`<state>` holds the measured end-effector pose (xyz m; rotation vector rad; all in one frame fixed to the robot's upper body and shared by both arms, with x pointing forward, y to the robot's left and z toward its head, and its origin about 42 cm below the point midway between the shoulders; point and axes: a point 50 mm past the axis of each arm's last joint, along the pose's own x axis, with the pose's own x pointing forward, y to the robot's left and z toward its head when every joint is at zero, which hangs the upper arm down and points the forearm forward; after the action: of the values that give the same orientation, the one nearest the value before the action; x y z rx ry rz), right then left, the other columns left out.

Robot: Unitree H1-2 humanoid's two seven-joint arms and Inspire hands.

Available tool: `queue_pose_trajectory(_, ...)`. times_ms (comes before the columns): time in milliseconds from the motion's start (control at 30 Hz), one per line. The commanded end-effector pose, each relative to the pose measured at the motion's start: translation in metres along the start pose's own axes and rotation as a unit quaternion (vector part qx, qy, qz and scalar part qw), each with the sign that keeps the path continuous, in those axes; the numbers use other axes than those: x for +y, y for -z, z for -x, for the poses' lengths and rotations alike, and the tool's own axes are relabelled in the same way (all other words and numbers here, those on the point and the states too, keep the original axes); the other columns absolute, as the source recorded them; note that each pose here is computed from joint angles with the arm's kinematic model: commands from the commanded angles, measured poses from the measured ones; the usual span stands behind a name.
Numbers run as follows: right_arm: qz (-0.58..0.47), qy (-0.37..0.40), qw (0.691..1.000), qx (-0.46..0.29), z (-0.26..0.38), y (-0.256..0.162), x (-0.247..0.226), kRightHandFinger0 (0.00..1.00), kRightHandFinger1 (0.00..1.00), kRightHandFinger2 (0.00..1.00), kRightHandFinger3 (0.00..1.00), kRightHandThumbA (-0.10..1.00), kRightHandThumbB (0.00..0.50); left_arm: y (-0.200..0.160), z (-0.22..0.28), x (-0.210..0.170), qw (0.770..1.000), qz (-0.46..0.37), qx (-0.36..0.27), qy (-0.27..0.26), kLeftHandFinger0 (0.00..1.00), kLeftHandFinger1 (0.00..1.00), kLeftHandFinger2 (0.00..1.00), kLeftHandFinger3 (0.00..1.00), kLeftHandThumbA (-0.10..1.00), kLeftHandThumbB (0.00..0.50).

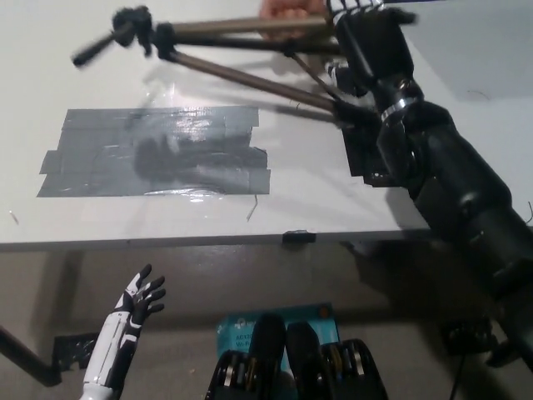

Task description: A tripod is kept on the middle of the desk infront of the robot and the robot grabs one of its legs to pick it up and hands it to a person

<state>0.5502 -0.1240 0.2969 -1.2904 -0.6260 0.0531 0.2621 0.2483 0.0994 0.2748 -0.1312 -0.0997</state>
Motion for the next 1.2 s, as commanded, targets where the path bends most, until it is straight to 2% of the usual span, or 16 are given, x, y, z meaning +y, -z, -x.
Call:
queue_pose_trajectory(0, -0.137, -0.266, 0.951, -0.080, -0.014, -0.039, -0.106, 1.00, 1.00, 1.00, 1.00, 0.85, 0.500, -0.011, -0.002, 0.007, 1.000, -0.010, -0.022, 0.011, 0.87, 0.88, 0.90, 1.00, 1.00, 0.048)
queue_pose_trajectory(133, -0.185, -0.272, 0.938, -0.113, -0.001, -0.039, -0.127, 1.00, 1.00, 1.00, 1.00, 0.91, 0.500, -0.011, -0.003, 0.009, 1.000, -0.010, -0.021, 0.011, 0.89, 0.89, 0.91, 1.00, 1.00, 0.044)
queue_pose_trajectory(200, -0.209, -0.260, 0.933, -0.134, 0.010, -0.038, -0.144, 1.00, 1.00, 1.00, 1.00, 0.93, 0.500, -0.011, -0.004, 0.008, 1.000, 0.004, -0.020, 0.012, 0.89, 0.90, 0.93, 1.00, 1.00, 0.063)
queue_pose_trajectory(300, -0.216, -0.235, 0.936, -0.152, 0.021, -0.037, -0.164, 1.00, 1.00, 1.00, 1.00, 0.95, 0.500, -0.011, -0.006, 0.008, 0.999, -0.011, -0.031, 0.014, 0.86, 0.89, 0.91, 1.00, 1.00, 0.036)
queue_pose_trajectory(333, -0.225, -0.222, 0.936, -0.158, 0.026, -0.036, -0.174, 1.00, 1.00, 1.00, 1.00, 0.93, 0.500, -0.012, -0.008, 0.008, 1.000, -0.001, -0.023, 0.013, 0.89, 0.90, 0.92, 1.00, 1.00, 0.060)
queue_pose_trajectory(367, -0.235, -0.190, 0.938, -0.170, 0.037, -0.036, -0.192, 1.00, 1.00, 1.00, 1.00, 0.91, 0.500, -0.013, -0.012, 0.008, 1.000, -0.002, -0.028, 0.014, 0.89, 0.90, 0.92, 1.00, 1.00, 0.033)
queue_pose_trajectory(467, -0.253, -0.142, 0.937, -0.195, 0.058, -0.036, -0.212, 1.00, 1.00, 1.00, 1.00, 0.90, 0.500, -0.014, -0.016, 0.008, 0.999, -0.006, -0.037, 0.014, 0.89, 0.90, 0.92, 1.00, 1.00, 0.029)
queue_pose_trajectory(500, -0.247, -0.092, 0.941, -0.212, 0.080, -0.035, -0.224, 1.00, 1.00, 1.00, 1.00, 1.00, 0.500, -0.014, -0.020, 0.006, 0.999, -0.003, -0.038, 0.012, 0.88, 0.90, 0.93, 1.00, 1.00, 0.031)
queue_pose_trajectory(567, -0.255, -0.065, 0.940, -0.216, 0.098, -0.035, -0.226, 1.00, 1.00, 1.00, 1.00, 1.00, 0.500, -0.014, -0.020, 0.006, 0.999, -0.004, -0.038, 0.009, 0.88, 0.90, 0.93, 1.00, 1.00, 0.029)
queue_pose_trajectory(600, -0.282, -0.052, 0.935, -0.207, 0.123, -0.035, -0.222, 1.00, 1.00, 1.00, 1.00, 1.00, 0.463, -0.013, -0.019, 0.006, 0.999, -0.006, -0.037, 0.007, 0.89, 0.91, 0.94, 1.00, 1.00, 0.024)
queue_pose_trajectory(667, -0.311, -0.049, 0.929, -0.195, 0.160, -0.038, -0.215, 1.00, 1.00, 1.00, 1.00, 1.00, 0.463, -0.011, -0.016, 0.005, 0.999, -0.005, -0.034, 0.006, 0.89, 0.91, 0.94, 1.00, 1.00, 0.019)
queue_pose_trajectory(733, -0.315, -0.036, 0.930, -0.188, 0.188, -0.041, -0.201, 1.00, 1.00, 1.00, 1.00, 1.00, 0.417, -0.008, -0.013, 0.002, 1.000, -0.003, -0.028, 0.004, 0.89, 0.91, 0.94, 1.00, 1.00, 0.016)
queue_pose_trajectory(833, -0.330, -0.030, 0.928, -0.168, 0.224, -0.045, -0.176, 1.00, 1.00, 1.00, 1.00, 1.00, 0.407, -0.005, -0.009, 0.002, 1.000, -0.005, -0.025, 0.003, 0.87, 0.90, 0.94, 1.00, 1.00, 0.003)
queue_pose_trajectory(967, -0.385, -0.037, 0.912, -0.136, 0.258, -0.049, -0.143, 1.00, 1.00, 1.00, 1.00, 1.00, 0.407, -0.002, -0.008, 0.006, 1.000, -0.006, -0.020, 0.000, 0.84, 0.88, 0.93, 1.00, 1.00, 0.016)
queue_pose_trajectory(1100, -0.431, -0.031, 0.897, -0.089, 0.281, -0.048, -0.113, 1.00, 1.00, 1.00, 1.00, 1.00, 0.378, 0.001, -0.006, 0.003, 1.000, -0.004, -0.014, -0.001, 0.85, 0.89, 0.93, 1.00, 1.00, 0.016)
queue_pose_trajectory(1167, -0.449, -0.024, 0.890, -0.070, 0.289, -0.048, -0.088, 1.00, 1.00, 1.00, 1.00, 1.00, 0.311, 0.002, -0.004, 0.003, 1.000, -0.004, -0.014, -0.001, 0.85, 0.89, 0.94, 1.00, 1.00, 0.008)
